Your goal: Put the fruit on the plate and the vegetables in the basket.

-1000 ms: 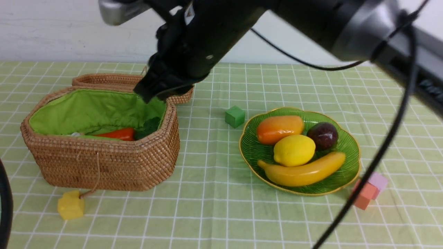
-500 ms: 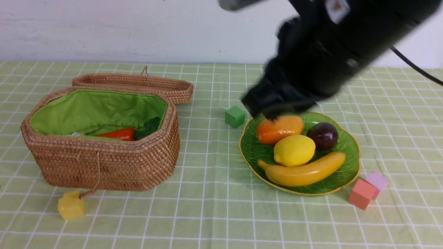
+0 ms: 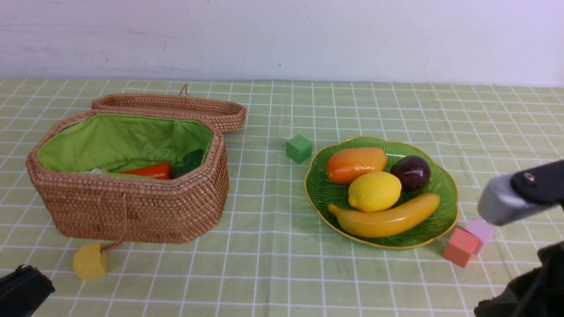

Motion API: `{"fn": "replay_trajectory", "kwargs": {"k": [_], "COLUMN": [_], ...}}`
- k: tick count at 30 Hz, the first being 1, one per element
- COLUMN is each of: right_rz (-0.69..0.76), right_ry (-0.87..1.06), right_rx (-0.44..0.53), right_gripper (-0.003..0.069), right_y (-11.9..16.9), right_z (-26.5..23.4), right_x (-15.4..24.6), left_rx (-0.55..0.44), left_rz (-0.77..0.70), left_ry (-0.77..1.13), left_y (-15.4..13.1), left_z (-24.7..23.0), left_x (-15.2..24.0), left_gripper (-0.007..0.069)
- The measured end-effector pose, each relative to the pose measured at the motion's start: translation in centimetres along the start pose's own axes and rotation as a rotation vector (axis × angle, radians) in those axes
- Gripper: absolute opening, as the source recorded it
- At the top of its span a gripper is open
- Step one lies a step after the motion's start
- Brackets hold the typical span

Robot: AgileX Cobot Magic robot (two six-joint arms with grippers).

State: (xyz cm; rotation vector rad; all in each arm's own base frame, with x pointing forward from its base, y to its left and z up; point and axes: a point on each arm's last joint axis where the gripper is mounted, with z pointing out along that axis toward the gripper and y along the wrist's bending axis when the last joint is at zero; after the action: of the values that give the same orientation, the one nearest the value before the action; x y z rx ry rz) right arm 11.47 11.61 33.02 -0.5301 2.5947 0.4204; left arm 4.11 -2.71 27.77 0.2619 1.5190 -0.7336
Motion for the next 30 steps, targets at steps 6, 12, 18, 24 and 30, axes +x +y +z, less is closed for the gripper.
{"fn": "replay_trajectory", "kwargs": {"k": [6, 12, 18, 24, 30], "right_rz": [-0.004, -0.002, -0.032, 0.132, 0.208], "right_ry": [-0.028, -0.030, -0.064, -0.369, -0.671], "right_rx": [-0.002, -0.002, 0.073, 0.156, 0.309], "right_gripper": [0.0005, 0.0011, 0.0010, -0.0018, -0.0018], "right_y": [-0.3, -0.3, -1.2, -6.1, -9.8], "right_z": [-0.7, -0.7, -0.8, 0.2, 3.6], "right_x": [0.5, 0.5, 0.2, 2.4, 10.1], "left_rx": [-0.001, -0.002, -0.002, -0.002, -0.002], "left_rz": [0.000, 0.000, 0.000, 0.000, 0.000], "left_ry": [0.002, 0.003, 0.003, 0.003, 0.003], "left_y": [0.0, 0.0, 0.0, 0.0, 0.0], "left_z": [0.0, 0.0, 0.0, 0.0, 0.0], "left_x": [0.0, 0.0, 0.0, 0.0, 0.0], "left_gripper": [-0.0013, -0.0013, -0.0013, -0.0013, -0.0013]}}
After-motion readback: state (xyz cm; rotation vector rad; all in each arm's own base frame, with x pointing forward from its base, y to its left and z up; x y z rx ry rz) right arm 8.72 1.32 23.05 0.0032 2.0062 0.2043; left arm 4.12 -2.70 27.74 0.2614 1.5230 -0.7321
